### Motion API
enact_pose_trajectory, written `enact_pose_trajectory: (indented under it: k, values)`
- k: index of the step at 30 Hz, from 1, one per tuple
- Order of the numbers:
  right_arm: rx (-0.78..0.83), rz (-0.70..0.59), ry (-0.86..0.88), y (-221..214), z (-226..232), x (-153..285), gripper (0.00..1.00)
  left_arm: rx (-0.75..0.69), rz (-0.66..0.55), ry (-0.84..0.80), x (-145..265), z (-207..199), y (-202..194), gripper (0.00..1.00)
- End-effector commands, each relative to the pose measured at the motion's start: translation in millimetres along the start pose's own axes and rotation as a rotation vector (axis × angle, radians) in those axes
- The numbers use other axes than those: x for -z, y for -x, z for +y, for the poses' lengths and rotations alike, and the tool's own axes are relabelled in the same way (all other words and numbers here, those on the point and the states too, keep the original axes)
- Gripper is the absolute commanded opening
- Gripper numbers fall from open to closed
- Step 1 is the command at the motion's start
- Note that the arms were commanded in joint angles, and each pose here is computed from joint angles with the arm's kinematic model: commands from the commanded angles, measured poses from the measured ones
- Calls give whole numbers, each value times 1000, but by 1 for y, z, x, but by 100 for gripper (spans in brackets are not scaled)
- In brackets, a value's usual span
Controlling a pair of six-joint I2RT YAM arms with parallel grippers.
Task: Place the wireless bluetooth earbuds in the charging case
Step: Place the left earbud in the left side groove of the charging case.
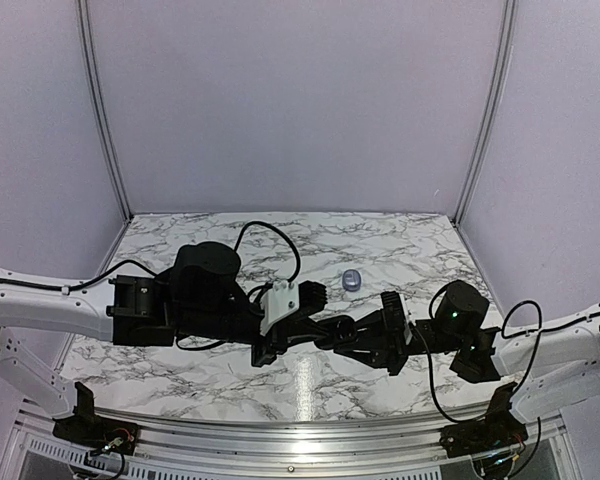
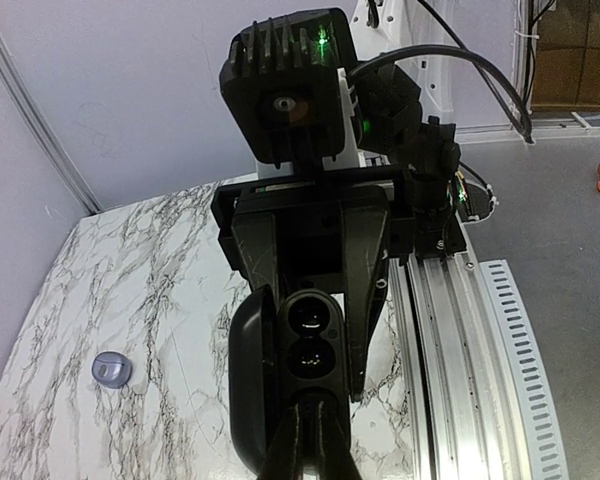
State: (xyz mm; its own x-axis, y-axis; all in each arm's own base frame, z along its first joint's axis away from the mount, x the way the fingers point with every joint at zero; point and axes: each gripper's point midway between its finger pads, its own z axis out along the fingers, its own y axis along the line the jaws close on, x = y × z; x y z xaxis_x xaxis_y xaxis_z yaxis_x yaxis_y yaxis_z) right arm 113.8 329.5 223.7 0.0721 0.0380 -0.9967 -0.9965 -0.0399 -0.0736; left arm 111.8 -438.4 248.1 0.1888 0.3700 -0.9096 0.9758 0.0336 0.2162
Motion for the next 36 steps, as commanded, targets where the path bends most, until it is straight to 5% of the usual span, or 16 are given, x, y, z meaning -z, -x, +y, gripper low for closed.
enact_pose_trajectory:
  k: [1,18,36]
  values:
    - [51,-87,1,28,1,0,0,3,80,-20,-8,-8,-27,0]
    - [65,-107,-21,35,0,4,0,16,148,-54,-17,-15,-51,0]
    - [38,-46,-18,12,-3,0,0,-16,154,4,-6,-1,-31,18]
